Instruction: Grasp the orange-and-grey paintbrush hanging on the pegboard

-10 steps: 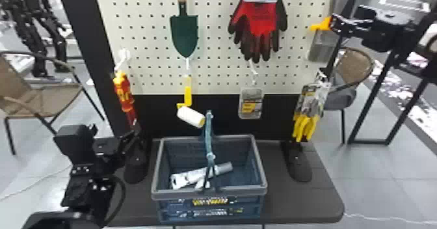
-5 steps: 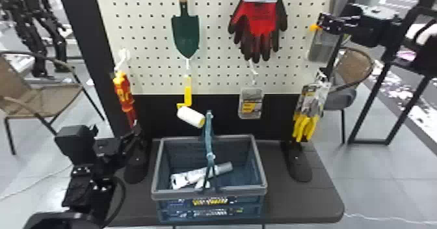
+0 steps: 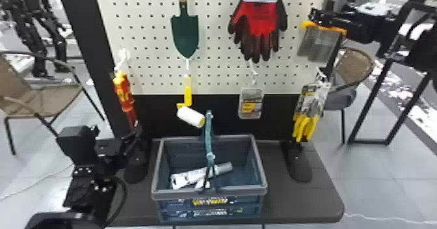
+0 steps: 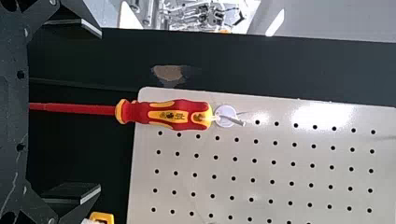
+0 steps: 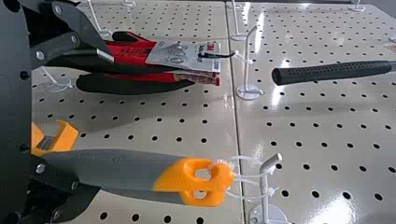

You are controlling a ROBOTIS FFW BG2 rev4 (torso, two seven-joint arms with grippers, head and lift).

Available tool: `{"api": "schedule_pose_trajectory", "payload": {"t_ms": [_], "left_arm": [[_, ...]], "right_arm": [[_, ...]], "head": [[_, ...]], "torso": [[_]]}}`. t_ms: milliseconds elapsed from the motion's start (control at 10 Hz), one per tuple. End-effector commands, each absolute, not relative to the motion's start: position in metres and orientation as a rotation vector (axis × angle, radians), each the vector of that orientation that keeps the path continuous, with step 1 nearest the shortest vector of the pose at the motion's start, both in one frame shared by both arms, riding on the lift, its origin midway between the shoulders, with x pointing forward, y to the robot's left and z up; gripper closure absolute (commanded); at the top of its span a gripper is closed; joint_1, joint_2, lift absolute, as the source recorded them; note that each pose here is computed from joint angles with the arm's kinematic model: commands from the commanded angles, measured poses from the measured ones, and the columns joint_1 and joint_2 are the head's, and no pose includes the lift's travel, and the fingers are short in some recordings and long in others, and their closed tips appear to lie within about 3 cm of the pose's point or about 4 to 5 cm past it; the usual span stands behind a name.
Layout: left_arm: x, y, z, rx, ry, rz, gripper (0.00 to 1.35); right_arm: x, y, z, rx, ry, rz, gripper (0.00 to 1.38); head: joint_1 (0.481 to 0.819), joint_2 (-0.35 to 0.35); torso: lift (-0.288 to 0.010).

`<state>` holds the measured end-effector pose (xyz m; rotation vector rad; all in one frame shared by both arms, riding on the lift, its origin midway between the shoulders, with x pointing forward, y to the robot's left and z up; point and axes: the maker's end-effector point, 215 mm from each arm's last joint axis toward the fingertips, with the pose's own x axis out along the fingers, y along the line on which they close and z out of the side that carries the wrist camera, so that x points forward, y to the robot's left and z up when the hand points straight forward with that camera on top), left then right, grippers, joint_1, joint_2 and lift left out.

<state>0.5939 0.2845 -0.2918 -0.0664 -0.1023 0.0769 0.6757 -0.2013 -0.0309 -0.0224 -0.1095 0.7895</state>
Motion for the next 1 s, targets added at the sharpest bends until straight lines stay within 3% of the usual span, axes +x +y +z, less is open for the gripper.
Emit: {"api": "schedule_pose_trajectory", "payload": {"t_ms": [0,900], "left_arm": [[0.5938,0.2846,-0.2925,-0.065,-0.100,0.076,0.15],[0.5943,0.2835,-0.2943,-0.064,-0.097,0.073,0.15]], "right_arm": [[0.6761,-0.2026,-0.0287,-0.063,-0.097,0.768,1.20],[0.6788,-0.2088,-0.0371,-0.066,-0.078,0.754,1.20]], "head": [[0.549,0.000],[0.549,0.000]], "torso": [[-0.100],[-0.100]]}}
